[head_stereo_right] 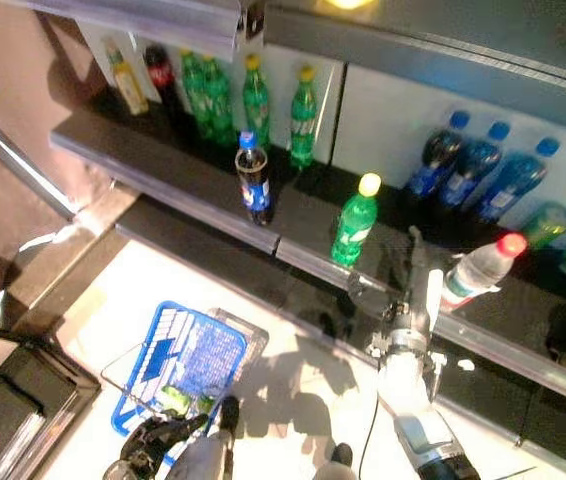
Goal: Pick up the drink and place into the basket.
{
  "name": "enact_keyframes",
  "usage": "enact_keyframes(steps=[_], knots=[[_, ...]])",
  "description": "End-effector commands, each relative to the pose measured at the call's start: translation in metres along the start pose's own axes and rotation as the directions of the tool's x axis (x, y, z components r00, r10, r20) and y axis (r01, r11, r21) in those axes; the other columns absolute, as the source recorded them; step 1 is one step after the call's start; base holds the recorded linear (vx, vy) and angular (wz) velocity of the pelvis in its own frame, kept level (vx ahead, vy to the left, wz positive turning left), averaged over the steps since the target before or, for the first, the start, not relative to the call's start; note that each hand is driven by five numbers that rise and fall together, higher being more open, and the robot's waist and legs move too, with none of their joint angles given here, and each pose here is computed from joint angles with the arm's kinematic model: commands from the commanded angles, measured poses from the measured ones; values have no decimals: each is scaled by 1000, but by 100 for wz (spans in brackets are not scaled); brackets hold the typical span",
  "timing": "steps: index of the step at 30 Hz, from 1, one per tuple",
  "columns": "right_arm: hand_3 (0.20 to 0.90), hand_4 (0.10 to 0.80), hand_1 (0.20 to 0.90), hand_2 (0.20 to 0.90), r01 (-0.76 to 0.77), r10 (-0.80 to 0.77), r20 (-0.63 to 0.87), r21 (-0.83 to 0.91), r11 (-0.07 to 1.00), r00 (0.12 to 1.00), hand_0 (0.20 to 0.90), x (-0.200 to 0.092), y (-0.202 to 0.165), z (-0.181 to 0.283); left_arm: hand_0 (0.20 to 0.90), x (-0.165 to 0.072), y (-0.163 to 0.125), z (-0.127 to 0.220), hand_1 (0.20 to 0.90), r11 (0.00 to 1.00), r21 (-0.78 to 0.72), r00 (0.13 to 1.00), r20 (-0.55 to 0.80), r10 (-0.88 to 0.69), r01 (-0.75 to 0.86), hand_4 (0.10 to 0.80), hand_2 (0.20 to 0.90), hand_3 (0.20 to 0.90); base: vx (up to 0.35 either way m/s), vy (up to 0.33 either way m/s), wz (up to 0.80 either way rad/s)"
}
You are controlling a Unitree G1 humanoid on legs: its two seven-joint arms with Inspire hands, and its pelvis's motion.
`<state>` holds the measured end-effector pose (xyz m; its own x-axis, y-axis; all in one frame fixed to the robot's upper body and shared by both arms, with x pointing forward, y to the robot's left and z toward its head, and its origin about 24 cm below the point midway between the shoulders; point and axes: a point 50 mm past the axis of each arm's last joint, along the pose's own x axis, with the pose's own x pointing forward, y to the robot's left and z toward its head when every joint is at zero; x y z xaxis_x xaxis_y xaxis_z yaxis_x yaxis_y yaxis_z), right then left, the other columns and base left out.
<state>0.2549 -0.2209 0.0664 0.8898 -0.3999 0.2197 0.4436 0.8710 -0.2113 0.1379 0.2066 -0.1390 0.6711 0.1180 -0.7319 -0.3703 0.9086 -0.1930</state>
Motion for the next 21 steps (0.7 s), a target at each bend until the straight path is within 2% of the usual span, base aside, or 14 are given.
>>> enact_keyframes(steps=[1,10,21], knots=[[900,800,900,900,89,-130,262,164,982,956,900,24,-12,55,300,-19,17,-26,300,997,70,998,-59,-29,33,100,300,200,6,7,7],[900,800,900,900,173,-237,239,261,950,942,900,39,-12,66,300,-13,6,-8,300,990,113,996,-6,-83,84,100,300,200,-13,-20,1],[900,800,900,900,164,-315,340,406,899,886,900,80,0,129,300,1,-19,27,300,978,139,981,98,-167,153,100,300,200,-108,0,-1]])
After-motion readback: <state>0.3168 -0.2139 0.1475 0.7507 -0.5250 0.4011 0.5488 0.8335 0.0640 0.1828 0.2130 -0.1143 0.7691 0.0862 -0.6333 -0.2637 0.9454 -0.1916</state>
